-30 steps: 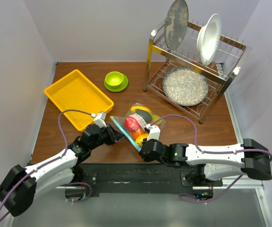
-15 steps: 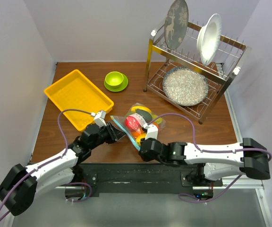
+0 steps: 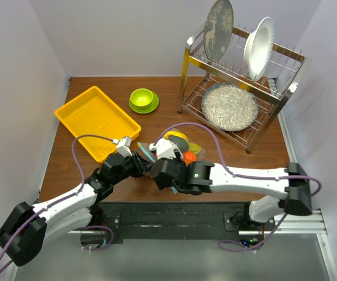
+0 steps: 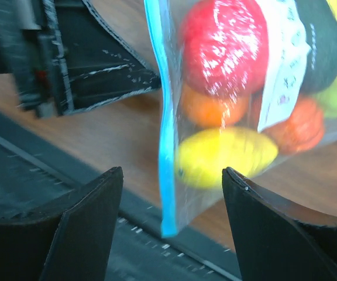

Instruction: Open the zip-top bag and remove the fake food

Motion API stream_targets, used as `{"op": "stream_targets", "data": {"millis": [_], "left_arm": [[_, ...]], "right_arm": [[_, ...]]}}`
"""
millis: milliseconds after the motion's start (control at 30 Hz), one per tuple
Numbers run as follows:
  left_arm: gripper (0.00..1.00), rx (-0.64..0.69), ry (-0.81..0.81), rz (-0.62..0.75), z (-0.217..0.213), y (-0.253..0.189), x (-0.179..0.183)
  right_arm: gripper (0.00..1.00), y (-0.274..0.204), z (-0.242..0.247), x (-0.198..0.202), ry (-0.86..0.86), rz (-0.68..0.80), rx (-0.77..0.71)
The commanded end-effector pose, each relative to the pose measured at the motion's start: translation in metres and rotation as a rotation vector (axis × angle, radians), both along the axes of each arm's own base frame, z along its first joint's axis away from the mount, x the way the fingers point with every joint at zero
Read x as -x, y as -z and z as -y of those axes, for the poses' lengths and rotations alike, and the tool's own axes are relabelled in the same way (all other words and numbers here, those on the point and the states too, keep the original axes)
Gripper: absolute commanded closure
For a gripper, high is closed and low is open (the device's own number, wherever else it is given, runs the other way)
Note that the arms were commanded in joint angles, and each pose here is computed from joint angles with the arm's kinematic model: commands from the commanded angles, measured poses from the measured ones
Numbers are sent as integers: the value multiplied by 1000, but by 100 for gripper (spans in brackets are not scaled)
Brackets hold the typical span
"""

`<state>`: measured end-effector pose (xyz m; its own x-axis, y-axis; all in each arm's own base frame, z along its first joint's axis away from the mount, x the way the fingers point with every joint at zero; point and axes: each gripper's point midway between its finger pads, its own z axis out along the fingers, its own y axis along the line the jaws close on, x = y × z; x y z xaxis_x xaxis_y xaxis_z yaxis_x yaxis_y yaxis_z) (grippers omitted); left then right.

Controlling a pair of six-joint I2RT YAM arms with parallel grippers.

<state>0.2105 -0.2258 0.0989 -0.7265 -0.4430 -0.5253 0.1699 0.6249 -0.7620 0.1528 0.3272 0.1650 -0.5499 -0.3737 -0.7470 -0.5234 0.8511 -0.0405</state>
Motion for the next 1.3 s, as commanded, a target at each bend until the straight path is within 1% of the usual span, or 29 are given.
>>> {"op": "stream_targets", "data": {"millis": [0,33,67,133,167,200,233,300,333,367,433,467,500,533,567,600,633,700,800,900,933,1000,1033,1167,1267], "left_arm": [[73,16,30,68,7,-22,-4],[74,13,30,64,6,-21,-3],[73,6,31,57,5,-19,-2],[73,-2,36,62,4,-19,0],[73,-13,29,55,2,-16,0],[73,-10,24,62,0,-17,1],[73,-13,20,54,-2,-14,2],[73,0,26,55,-1,-16,5],[73,1,23,52,-2,-15,6],[73,3,22,50,-3,-15,7],[73,10,20,58,-3,-17,7],[73,6,17,55,-4,-17,7],[73,4,16,59,-4,-17,6],[73,4,16,61,-4,-19,6],[73,7,17,62,-3,-21,5],[73,5,19,63,-2,-21,5],[73,5,18,69,-2,-24,3],[73,-3,21,68,-1,-24,2],[73,-11,24,68,1,-25,-1],[74,-3,31,73,4,-30,-2],[74,5,38,75,5,-32,-1],[74,23,44,83,6,-40,1],[74,30,46,87,7,-43,1],[74,46,45,107,9,-57,2],[74,48,38,144,10,-65,-2]], "right_arm": [[28,18,5,-26,-48,91,251],[29,22,1,-27,-61,87,261],[34,25,-4,-29,-69,86,274],[39,38,-8,-32,-69,85,317],[50,36,-7,-37,-42,103,320],[56,37,-6,-39,-27,113,328],[67,35,-5,-40,-15,119,324],[77,30,-2,-44,18,131,291],[80,24,-1,-44,27,134,261],[85,24,-3,-42,21,123,232],[87,21,-3,-41,18,109,197],[85,22,-3,-40,14,102,190],[81,24,-3,-39,5,85,186],[69,25,-4,-38,1,81,186],[62,26,-5,-38,-1,78,179],[59,26,-6,-36,-8,71,168],[60,26,-6,-37,-8,71,158],[66,26,-4,-41,11,69,142],[68,28,-5,-42,10,56,135],[83,28,-6,-43,15,55,131],[91,27,-5,-43,19,59,130],[98,20,-5,-45,40,68,111],[100,16,-5,-46,47,73,98],[100,-11,-9,-51,91,111,3],[100,-27,-11,-57,125,144,-41]]}}
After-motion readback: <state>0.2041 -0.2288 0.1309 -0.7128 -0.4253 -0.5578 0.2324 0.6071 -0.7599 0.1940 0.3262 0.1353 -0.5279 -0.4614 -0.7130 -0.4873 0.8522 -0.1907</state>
